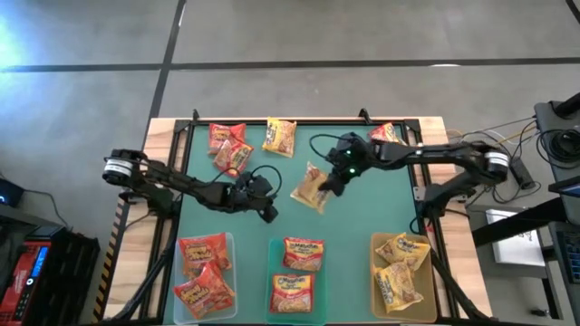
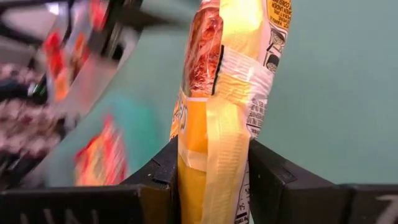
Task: Sort Maruchan noodles
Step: Put the yellow noodle pack into the orange bin
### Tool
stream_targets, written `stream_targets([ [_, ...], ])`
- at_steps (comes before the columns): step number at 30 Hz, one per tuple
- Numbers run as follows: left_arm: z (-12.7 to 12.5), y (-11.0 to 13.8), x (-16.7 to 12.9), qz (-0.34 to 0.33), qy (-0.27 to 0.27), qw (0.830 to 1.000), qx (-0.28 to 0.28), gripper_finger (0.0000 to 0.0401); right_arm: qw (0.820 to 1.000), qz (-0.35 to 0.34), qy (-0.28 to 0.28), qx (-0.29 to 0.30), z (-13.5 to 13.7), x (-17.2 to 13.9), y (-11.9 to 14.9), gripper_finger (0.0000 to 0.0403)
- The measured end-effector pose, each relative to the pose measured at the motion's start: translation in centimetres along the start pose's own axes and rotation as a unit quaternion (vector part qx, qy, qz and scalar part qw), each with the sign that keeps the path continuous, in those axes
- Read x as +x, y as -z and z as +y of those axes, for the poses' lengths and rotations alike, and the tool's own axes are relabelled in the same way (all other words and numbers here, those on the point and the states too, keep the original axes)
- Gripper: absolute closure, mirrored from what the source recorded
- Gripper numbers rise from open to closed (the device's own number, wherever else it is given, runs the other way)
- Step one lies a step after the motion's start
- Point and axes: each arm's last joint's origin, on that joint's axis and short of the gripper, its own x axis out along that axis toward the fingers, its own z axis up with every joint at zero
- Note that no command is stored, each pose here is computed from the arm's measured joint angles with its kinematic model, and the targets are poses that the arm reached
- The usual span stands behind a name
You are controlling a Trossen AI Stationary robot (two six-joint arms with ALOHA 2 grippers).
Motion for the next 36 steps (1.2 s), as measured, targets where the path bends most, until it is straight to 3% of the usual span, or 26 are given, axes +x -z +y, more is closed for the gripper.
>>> stream_targets([
  [7,0.1,0.0,0.1,-0.005,-0.013,1.0,0.002,0.028,0.992,0.1,-0.068,0.034,4.6,-2.9,3.5,0.0292],
  [10,0.0,0.1,0.2,-0.005,-0.014,1.0,-0.001,0.028,0.974,0.173,-0.144,0.021,6.9,-4.0,5.4,0.0287],
  [12,0.0,0.1,0.2,-0.004,-0.014,1.0,-0.002,0.028,0.966,0.203,-0.16,0.01,8.2,-4.6,6.7,0.0284],
  [19,0.0,0.1,0.2,-0.005,-0.015,1.0,-0.013,0.028,0.941,0.312,-0.105,0.079,10.2,-5.5,10.8,0.0288],
  [29,0.2,-0.1,0.2,-0.026,-0.041,0.998,-0.027,0.028,0.862,0.472,0.026,0.183,10.4,-6.9,15.1,0.0288],
  [36,0.2,-0.1,0.2,-0.027,-0.042,0.998,-0.031,0.028,0.853,0.483,0.06,0.189,10.5,-6.1,15.8,0.027],
])
